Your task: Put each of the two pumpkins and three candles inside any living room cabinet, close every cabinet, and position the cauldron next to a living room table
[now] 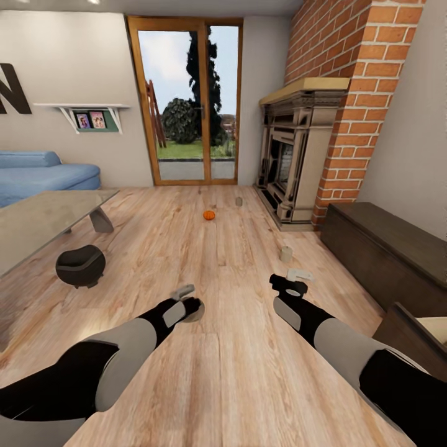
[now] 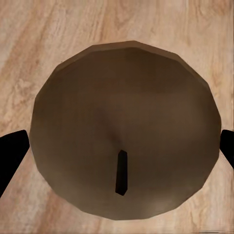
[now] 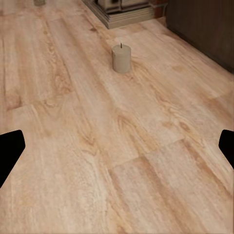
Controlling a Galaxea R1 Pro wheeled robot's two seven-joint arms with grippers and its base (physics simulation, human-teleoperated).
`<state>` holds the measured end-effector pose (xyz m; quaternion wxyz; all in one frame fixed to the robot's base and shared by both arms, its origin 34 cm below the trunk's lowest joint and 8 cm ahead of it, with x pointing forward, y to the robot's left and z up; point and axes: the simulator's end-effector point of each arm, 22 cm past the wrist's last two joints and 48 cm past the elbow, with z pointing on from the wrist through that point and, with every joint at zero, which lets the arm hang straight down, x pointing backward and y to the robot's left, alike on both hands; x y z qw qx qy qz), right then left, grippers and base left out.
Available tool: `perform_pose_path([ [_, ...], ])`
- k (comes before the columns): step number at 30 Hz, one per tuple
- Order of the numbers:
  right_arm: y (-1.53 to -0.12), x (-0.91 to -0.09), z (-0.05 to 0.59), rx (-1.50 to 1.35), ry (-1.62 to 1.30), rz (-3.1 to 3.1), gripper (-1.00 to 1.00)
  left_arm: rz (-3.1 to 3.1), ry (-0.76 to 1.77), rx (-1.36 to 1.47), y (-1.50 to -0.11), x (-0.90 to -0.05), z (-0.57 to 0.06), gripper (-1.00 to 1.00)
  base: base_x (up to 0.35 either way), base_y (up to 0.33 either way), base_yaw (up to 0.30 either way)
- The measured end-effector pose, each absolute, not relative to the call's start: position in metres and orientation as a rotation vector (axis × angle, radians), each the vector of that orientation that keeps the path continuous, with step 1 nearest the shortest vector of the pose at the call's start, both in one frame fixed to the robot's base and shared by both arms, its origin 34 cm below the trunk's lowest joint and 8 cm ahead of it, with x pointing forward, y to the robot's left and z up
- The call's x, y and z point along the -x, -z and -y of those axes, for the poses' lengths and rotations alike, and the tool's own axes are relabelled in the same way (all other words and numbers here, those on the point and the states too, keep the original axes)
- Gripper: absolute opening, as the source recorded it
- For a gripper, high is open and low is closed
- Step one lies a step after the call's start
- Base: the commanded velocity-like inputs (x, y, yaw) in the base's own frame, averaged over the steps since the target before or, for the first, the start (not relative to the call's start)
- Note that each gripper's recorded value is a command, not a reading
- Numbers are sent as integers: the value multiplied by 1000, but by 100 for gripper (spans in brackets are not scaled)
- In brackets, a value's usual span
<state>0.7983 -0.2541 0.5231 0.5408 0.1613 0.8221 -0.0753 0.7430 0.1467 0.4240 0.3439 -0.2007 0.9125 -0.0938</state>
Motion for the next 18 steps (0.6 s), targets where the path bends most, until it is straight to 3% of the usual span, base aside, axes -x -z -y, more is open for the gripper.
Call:
perform_pose_path([
  [18, -522, -798, 256, -371, 188, -1964, 100, -2423, 198, 531, -387, -717, -180, -100, 0, 0, 0],
])
